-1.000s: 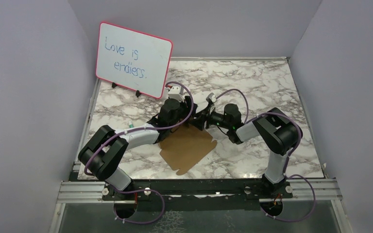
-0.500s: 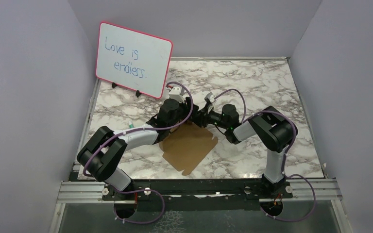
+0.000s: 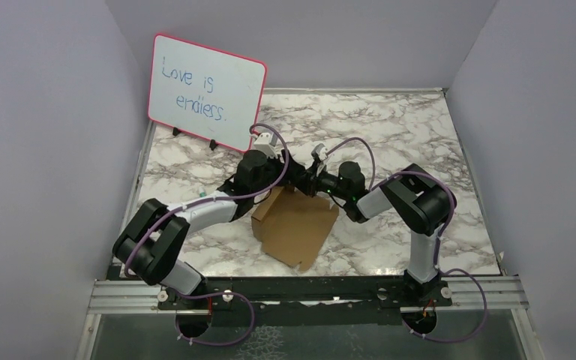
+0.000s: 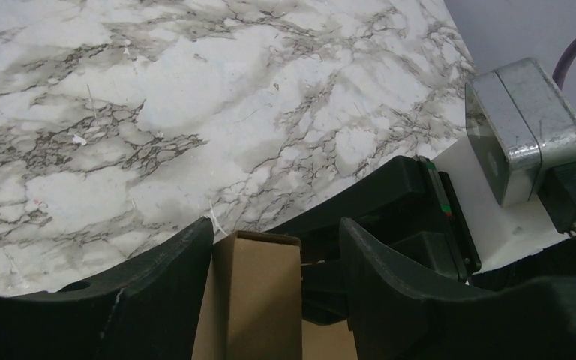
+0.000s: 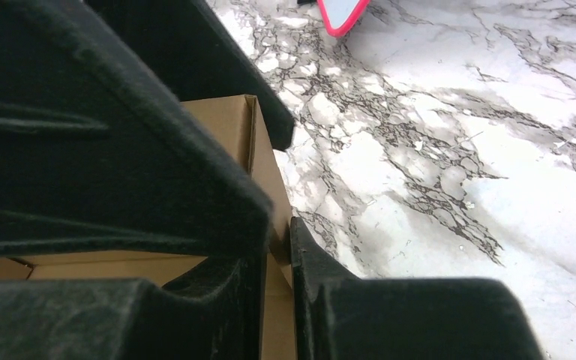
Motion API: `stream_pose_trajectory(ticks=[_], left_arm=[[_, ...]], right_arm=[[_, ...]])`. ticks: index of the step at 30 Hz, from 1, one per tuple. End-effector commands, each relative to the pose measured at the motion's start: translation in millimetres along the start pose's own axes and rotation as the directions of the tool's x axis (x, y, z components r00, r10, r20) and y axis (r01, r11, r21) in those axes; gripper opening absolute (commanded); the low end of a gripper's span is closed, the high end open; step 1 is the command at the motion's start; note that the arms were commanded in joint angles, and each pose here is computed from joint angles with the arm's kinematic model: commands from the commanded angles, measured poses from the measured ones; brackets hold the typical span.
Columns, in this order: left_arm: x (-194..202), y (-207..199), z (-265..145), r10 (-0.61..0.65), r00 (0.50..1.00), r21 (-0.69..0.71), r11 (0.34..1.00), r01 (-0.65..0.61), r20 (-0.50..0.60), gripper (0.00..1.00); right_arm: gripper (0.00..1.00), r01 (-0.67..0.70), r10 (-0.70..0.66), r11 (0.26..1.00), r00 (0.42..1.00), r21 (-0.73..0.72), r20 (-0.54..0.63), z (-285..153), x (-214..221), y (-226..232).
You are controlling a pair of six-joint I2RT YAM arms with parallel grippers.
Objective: Fold the paper box
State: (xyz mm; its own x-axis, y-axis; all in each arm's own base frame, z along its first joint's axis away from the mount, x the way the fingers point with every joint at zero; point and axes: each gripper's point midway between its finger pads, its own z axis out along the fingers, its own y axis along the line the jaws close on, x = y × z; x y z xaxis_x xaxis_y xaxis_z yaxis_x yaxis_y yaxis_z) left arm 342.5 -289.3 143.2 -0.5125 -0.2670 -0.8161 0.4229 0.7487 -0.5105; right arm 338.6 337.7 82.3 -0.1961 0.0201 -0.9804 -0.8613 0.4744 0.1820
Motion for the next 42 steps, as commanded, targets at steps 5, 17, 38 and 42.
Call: stream_pose_trajectory(ticks=[5, 17, 38, 42], left_arm=[[-9.9, -5.4, -33.6, -0.068, 0.998, 0.047, 0.997, 0.069, -0.019, 0.66], [-2.8, -10.3, -39.1, -0.118, 0.988, 0.103, 0.986, 0.128, -0.103, 0.63], [13.8, -38.4, -37.5, -0.188, 0.956, 0.243, 0.939, 0.241, -0.223, 0.61], [11.8, -44.6, -43.9, -0.206, 0.952, 0.266, 0.927, 0.264, -0.227, 0.61]], right_arm=[[0.06, 0.021, -0.021, 0.996, 1.000, 0.087, -0.002, 1.7, 5.8, -12.0], [0.06, 0.056, -0.056, 0.995, 0.998, 0.085, -0.010, 6.7, 3.9, -3.1], [0.05, -0.015, 0.008, 0.986, 0.999, 0.165, 0.043, 16.6, -3.7, -15.7], [0.04, -0.022, 0.016, 0.961, 1.000, 0.275, 0.024, 8.7, -0.4, -29.9]])
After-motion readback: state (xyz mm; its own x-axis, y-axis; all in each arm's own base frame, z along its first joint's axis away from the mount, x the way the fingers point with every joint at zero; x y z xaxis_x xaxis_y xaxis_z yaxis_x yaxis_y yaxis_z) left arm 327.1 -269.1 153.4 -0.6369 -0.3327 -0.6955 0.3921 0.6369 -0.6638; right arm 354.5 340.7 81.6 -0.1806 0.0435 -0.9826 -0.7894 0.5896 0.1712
